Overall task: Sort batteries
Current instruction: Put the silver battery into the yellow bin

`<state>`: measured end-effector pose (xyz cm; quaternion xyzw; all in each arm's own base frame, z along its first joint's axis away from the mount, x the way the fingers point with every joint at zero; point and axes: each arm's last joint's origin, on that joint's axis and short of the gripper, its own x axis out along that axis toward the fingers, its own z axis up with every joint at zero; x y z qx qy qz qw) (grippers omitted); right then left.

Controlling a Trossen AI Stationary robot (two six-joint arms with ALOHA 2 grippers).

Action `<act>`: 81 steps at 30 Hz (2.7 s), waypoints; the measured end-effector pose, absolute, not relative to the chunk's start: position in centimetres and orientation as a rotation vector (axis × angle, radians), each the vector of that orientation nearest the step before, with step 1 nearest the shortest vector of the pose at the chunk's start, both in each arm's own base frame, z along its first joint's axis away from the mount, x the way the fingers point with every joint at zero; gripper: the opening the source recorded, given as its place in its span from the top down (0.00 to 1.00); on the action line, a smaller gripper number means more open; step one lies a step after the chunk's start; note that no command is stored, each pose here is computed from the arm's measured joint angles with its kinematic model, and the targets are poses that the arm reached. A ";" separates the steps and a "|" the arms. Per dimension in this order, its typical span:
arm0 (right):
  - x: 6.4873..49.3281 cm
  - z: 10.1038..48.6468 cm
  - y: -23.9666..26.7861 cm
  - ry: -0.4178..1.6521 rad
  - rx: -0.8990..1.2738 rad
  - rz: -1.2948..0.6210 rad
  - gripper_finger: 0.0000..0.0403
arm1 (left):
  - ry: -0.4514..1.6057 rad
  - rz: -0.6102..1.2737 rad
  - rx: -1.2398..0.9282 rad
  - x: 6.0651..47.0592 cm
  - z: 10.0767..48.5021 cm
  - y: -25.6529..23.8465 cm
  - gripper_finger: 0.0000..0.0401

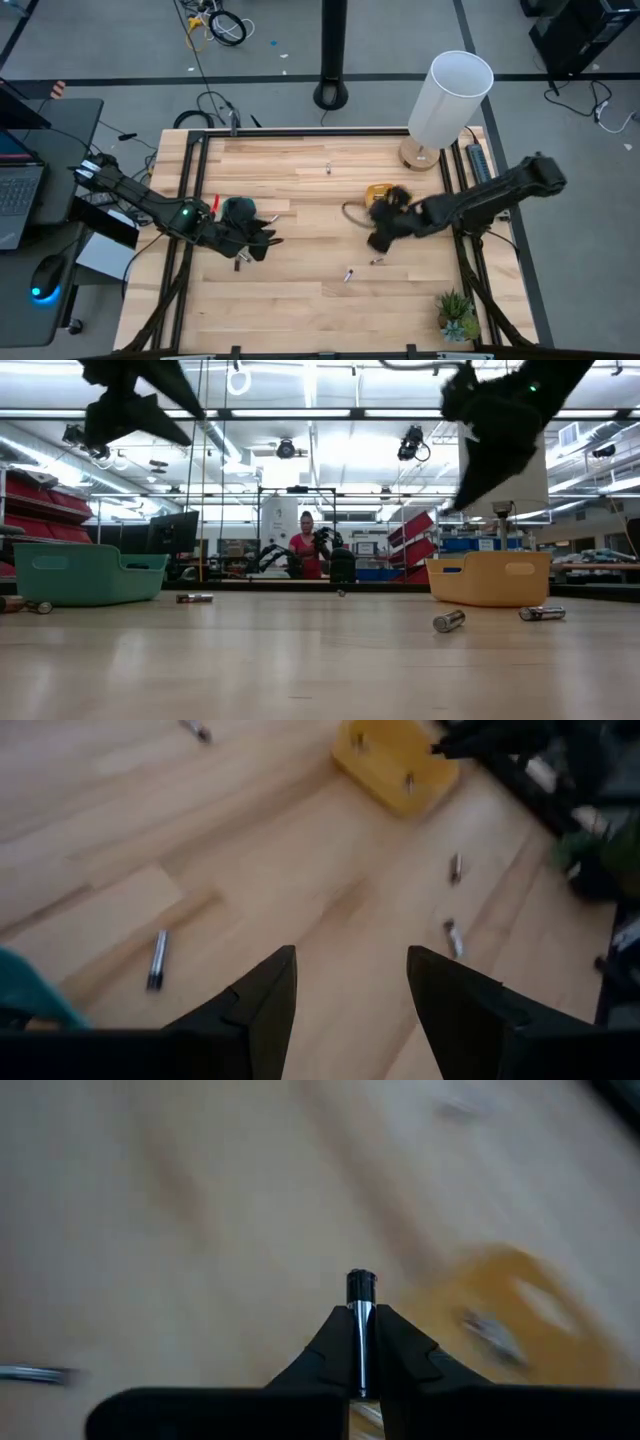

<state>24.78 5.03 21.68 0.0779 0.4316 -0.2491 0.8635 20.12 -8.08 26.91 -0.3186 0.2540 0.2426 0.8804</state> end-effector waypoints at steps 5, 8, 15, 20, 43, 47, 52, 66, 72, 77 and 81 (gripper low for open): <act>21.7 23.4 1.7 0.989 0.195 -0.686 0.83 | 0.424 0.551 -0.656 20.4 27.4 -7.9 0.49; 21.4 23.7 0.5 1.006 0.224 -0.693 0.75 | 0.410 0.552 -0.661 20.5 27.4 -8.0 0.49; 21.0 24.5 -0.3 0.997 0.331 -0.608 0.62 | 0.406 0.539 -0.674 20.6 27.5 -8.0 0.49; 21.6 25.7 3.5 0.922 0.313 -0.221 0.61 | 0.424 0.529 -0.676 20.5 27.5 -8.1 0.49; 17.6 12.4 9.0 0.744 0.203 0.050 0.64 | 0.456 0.516 -0.703 20.6 27.3 -8.0 0.49; 18.1 11.9 9.1 0.735 0.134 0.083 0.59 | 0.448 0.537 -0.720 20.7 27.3 -7.6 0.49; 18.6 11.1 9.3 0.737 0.071 0.109 0.58 | 0.444 0.547 -0.728 20.8 27.3 -7.3 0.49; 19.6 8.2 9.7 0.772 -0.005 0.107 0.77 | 0.458 0.544 -0.779 20.8 27.2 -7.3 0.49; 19.5 8.5 9.8 0.775 0.020 0.129 0.94 | 0.459 0.544 -0.780 20.8 27.2 -7.3 0.49; 19.5 9.7 9.8 0.755 0.107 0.126 0.94 | 0.461 0.543 -0.753 20.8 27.2 -7.3 0.49; 20.5 12.3 9.8 0.755 0.125 0.108 0.94 | 0.451 0.553 -0.746 20.8 27.2 -7.2 0.49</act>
